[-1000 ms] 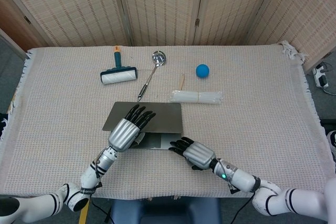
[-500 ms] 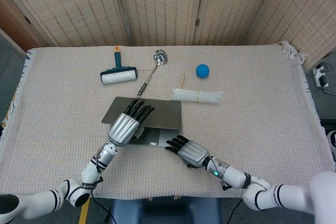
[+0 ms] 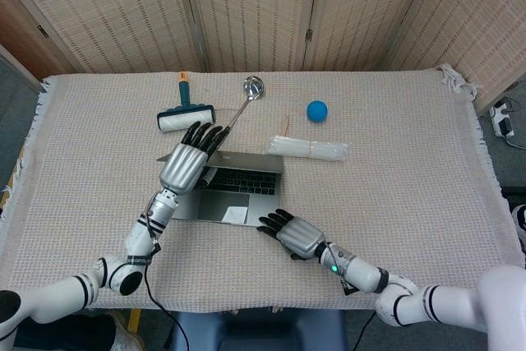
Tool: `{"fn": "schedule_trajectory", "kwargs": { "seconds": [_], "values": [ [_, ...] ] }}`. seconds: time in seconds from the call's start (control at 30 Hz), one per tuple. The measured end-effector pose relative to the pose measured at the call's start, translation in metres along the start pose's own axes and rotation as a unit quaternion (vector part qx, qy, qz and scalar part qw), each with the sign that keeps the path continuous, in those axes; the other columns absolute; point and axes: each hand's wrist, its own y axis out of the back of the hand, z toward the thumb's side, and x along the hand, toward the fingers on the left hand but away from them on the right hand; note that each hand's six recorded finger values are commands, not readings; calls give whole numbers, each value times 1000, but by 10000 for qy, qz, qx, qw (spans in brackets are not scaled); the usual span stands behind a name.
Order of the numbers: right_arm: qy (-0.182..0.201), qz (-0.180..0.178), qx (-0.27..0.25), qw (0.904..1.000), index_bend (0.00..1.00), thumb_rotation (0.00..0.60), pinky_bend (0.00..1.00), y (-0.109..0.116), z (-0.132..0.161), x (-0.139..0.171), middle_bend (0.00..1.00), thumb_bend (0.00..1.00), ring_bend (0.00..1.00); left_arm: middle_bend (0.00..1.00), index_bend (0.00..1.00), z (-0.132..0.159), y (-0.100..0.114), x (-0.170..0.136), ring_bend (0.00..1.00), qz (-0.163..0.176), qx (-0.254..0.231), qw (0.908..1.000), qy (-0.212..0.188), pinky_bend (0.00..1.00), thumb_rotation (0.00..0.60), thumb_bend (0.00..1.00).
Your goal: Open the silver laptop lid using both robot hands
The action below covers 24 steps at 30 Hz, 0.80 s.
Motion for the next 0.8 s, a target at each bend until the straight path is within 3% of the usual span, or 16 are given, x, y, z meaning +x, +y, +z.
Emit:
{"fn": "schedule_trajectory", "kwargs": {
  "seconds": [0.17,0.33,0.67,0.8],
  "values": [
    [-25,5,-19,10000,0,600,0,0,0,-3,24,899,33,17,6,-20,13,22,0,-49,44,9993,363,0,600,368],
    [-49,9,-26,10000,0,600,0,1,-1,-6,23,899,35,0,0,-42,23,39,0,-105,-35,9968,796,0,600,351],
    [-90,6,-58,9999,0,600,0,2,-2,-10,23,899,41,0,0,-97,42,63,0,8,-260,9809,1930,0,600,345],
    [-92,6,-64,9999,0,600,0,2,-2,-11,23,898,42,0,0,-108,44,69,0,-33,-346,9746,2215,0,600,345]
  ]
}}
